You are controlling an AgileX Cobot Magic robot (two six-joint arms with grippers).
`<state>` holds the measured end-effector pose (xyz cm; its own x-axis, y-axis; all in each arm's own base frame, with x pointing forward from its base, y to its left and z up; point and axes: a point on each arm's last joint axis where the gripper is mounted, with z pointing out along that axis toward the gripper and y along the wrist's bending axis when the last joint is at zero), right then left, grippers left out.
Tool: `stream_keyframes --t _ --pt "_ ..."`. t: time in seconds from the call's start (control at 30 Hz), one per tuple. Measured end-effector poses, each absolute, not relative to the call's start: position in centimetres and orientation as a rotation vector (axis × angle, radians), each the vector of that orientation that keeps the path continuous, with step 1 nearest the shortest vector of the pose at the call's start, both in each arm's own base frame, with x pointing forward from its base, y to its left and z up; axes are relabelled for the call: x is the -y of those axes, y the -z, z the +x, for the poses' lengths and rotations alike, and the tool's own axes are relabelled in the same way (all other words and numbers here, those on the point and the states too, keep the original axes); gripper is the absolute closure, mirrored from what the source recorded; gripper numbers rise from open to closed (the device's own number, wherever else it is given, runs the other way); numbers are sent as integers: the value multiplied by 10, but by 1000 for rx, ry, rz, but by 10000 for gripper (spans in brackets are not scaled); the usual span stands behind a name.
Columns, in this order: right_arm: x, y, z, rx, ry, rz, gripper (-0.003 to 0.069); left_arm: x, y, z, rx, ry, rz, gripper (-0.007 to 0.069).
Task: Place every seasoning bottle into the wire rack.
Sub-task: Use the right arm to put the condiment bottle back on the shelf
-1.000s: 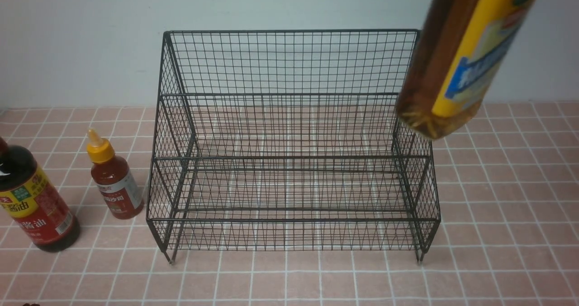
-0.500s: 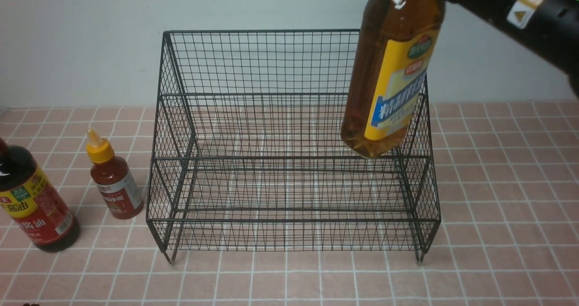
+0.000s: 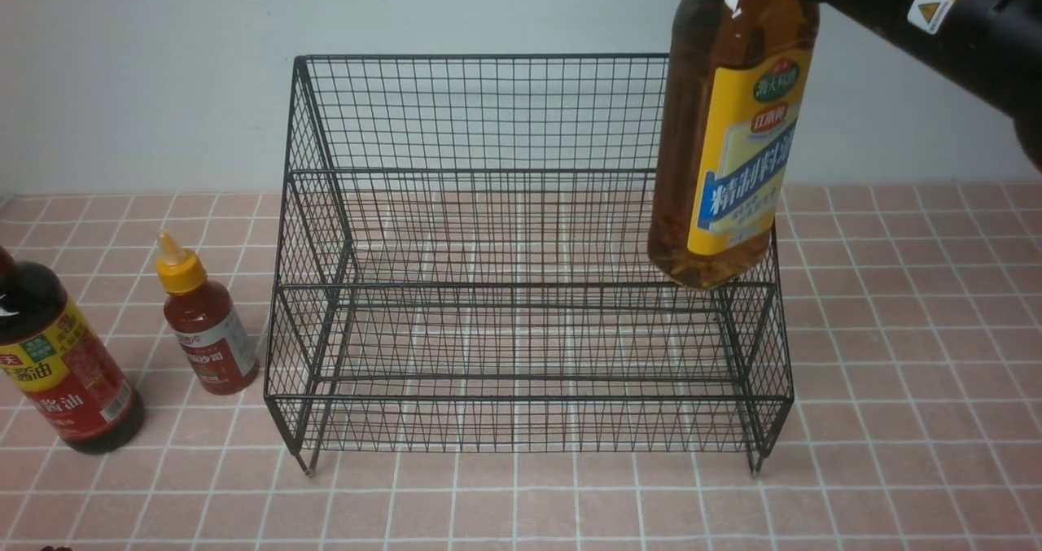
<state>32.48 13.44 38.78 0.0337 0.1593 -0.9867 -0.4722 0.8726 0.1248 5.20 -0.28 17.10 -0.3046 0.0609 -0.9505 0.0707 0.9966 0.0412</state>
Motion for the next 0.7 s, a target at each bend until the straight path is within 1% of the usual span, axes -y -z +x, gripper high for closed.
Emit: stream_keyframes --t 0.1,0.23,0.27,0.37,0.53,0.7 --pt "-133 -388 325 -1472 -517 -220 346 3 -171 52 -1881 10 95 632" --pt "-129 -388 327 -1485 -578 -101 346 3 -171 52 -1881 10 95 632" --pt "-127 -386 329 -1492 -612 -28 346 3 -171 52 -1881 10 95 632" --pt "-125 -383 332 -1482 -642 43 346 3 -171 52 -1881 10 95 632" --pt "-121 -383 334 -1438 -629 98 346 3 -171 52 -1881 10 95 632" --pt "-119 -394 333 -1342 -648 131 346 3 -171 52 -1881 10 95 632"
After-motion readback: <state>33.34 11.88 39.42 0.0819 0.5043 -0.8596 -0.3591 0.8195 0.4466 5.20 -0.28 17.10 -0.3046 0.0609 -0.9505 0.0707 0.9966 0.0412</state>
